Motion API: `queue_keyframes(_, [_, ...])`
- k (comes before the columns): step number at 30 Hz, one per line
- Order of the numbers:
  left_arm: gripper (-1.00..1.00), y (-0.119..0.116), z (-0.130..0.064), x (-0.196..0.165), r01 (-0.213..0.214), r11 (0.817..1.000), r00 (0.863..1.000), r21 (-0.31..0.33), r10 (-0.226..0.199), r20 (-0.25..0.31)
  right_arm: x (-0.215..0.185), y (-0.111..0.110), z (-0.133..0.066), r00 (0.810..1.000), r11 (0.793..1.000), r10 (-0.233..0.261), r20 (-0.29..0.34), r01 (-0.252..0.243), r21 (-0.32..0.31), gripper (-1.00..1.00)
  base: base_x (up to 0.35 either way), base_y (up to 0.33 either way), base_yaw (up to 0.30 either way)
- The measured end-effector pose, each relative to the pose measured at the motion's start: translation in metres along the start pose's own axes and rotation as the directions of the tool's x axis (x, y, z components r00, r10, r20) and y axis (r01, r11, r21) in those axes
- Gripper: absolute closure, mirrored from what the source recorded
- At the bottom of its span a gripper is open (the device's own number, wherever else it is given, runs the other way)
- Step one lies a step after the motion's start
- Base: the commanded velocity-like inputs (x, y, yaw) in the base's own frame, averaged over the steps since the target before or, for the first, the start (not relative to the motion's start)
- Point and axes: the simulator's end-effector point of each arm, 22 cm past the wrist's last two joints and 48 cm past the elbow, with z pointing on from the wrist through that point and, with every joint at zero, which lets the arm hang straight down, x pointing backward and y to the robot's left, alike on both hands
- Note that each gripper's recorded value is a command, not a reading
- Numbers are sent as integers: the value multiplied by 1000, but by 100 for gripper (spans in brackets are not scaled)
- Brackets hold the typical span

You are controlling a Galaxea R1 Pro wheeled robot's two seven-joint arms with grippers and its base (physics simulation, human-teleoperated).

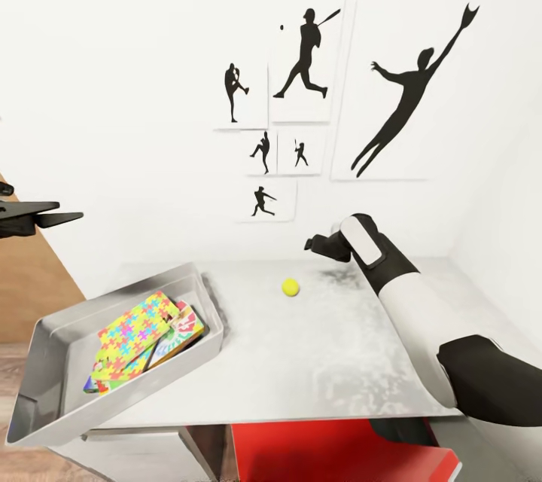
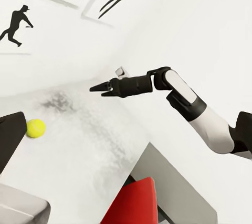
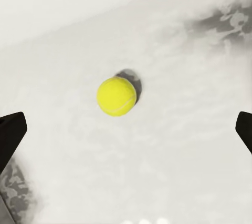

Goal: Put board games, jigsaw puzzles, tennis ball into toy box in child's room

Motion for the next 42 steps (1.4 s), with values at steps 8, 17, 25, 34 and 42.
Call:
queue_keyframes(8, [-100,3,3,-4,-2,1000,1000,4,2,3,-4,0,4,1000,1000,2,-1,-2,1,-100,0,0,0])
queue_keyframes(17, [-100,9,19,3,13,999,1000,33,-13,-5,3,3,13,1000,1000,-4,-16,4,1,-100,0,0,0])
queue_keyframes(25, [-100,5,32,4,-7,998,1000,57,9,-20,-10,8,12,1000,1000,-12,-5,11,-6,-100,0,0,0])
queue_keyframes(34, [-100,3,34,0,-28,998,999,58,29,-28,-22,19,9,1000,999,-28,2,28,-20,-100,0,0,0])
queue_keyframes(42, [-100,7,34,1,-30,998,999,52,32,-37,-22,23,10,999,999,-46,-17,46,-25,-100,0,0,0])
